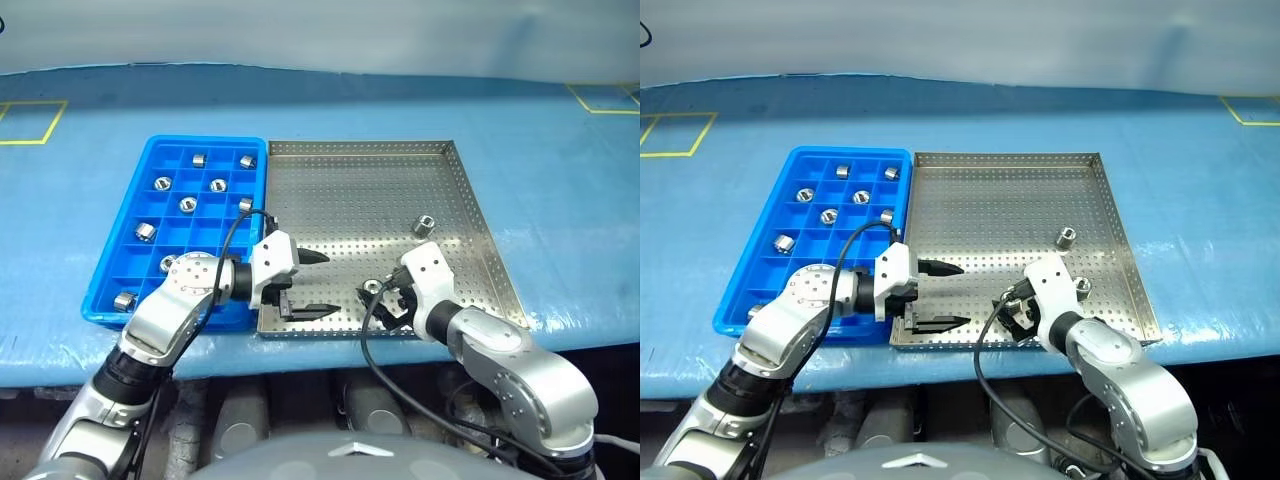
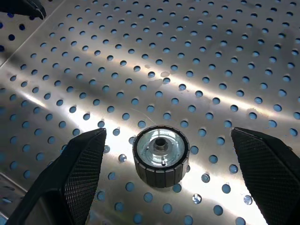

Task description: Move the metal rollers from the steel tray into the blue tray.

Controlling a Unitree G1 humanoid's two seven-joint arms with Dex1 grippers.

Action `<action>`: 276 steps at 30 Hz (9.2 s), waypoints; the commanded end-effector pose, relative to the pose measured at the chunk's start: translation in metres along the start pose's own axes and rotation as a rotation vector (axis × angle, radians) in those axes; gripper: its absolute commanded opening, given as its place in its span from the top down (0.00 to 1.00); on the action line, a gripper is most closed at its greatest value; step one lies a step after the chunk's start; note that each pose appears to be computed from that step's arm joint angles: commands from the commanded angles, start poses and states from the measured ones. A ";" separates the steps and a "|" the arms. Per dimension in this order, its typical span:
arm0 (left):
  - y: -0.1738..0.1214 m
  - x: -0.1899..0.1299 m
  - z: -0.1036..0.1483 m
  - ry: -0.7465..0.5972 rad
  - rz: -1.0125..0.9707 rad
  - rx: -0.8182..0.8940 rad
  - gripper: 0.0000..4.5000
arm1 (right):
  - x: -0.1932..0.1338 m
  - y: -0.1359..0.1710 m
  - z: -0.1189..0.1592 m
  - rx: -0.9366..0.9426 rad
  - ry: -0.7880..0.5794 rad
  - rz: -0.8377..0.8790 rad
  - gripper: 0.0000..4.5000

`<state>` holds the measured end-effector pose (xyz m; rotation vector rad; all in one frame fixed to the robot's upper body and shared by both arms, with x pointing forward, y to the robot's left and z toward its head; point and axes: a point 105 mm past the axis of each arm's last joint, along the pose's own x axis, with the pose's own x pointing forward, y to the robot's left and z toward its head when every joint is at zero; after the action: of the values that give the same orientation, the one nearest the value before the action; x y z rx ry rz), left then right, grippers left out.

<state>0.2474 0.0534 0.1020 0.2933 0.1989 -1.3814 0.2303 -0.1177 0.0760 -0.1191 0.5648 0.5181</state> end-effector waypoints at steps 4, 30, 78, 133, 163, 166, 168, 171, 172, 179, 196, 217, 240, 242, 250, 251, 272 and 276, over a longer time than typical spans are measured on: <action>-0.004 -0.002 0.013 -0.045 0.018 0.047 0.01 | 0.007 0.001 -0.011 0.007 0.106 0.024 0.00; 0.013 -0.060 0.023 -0.093 0.399 0.029 0.00 | 0.067 0.015 0.109 -0.206 -0.274 0.014 0.62; -0.009 -0.095 0.017 -0.067 0.629 -0.077 0.00 | 0.136 0.097 0.143 -0.281 -0.371 0.305 0.18; 0.016 -0.027 0.019 -0.139 0.356 -0.055 0.00 | 0.035 -0.128 0.055 0.171 -0.163 -0.554 0.81; 0.016 -0.032 0.017 -0.142 0.390 -0.069 0.00 | 0.053 -0.130 0.047 0.213 0.005 -0.662 0.44; 0.015 -0.032 0.017 -0.142 0.392 -0.069 0.00 | 0.053 -0.127 0.051 0.203 -0.016 -0.646 0.62; 0.015 -0.032 0.017 -0.146 0.389 -0.069 0.00 | 0.053 -0.115 0.060 0.175 -0.058 -0.574 0.62; 0.011 -0.034 0.021 -0.176 0.371 -0.078 0.00 | 0.054 -0.064 0.096 0.047 -0.231 -0.281 0.62; 0.010 -0.035 0.022 -0.186 0.366 -0.082 0.00 | 0.052 -0.051 0.104 0.015 -0.275 -0.213 0.62; -0.001 -0.058 0.022 -0.216 0.391 -0.101 0.00 | 0.057 0.029 0.137 -0.140 -0.391 0.134 0.62; -0.037 -0.105 0.001 -0.140 0.608 -0.216 0.00 | 0.114 0.124 0.119 -0.237 -0.277 0.411 0.62; -0.030 -0.089 0.007 -0.156 0.532 -0.200 0.00 | 0.102 0.097 0.095 -0.208 -0.177 0.315 0.04; 0.001 -0.035 0.031 -0.220 0.177 -0.099 0.00 | -0.018 -0.080 0.002 0.164 -0.026 -0.694 0.04; 0.001 -0.033 0.030 -0.218 0.166 -0.096 0.00 | -0.021 -0.083 -0.002 0.170 -0.021 -0.713 0.04; 0.000 -0.032 0.031 -0.218 0.155 -0.093 0.00 | -0.015 -0.084 -0.012 0.226 -0.005 -0.676 0.04; 0.000 -0.032 0.031 -0.218 0.156 -0.093 0.00 | -0.013 -0.084 -0.012 0.239 -0.009 -0.667 0.04; -0.002 -0.047 0.022 -0.210 0.251 -0.126 0.00 | 0.017 -0.054 0.044 0.112 -0.155 -0.370 0.62; -0.005 -0.054 0.014 -0.192 0.309 -0.148 0.00 | 0.041 -0.022 0.081 0.021 -0.222 -0.188 0.62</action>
<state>0.2361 0.0978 0.1193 0.0342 0.1465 -1.0828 0.3064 -0.1174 0.1136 -0.0921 0.3781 0.2548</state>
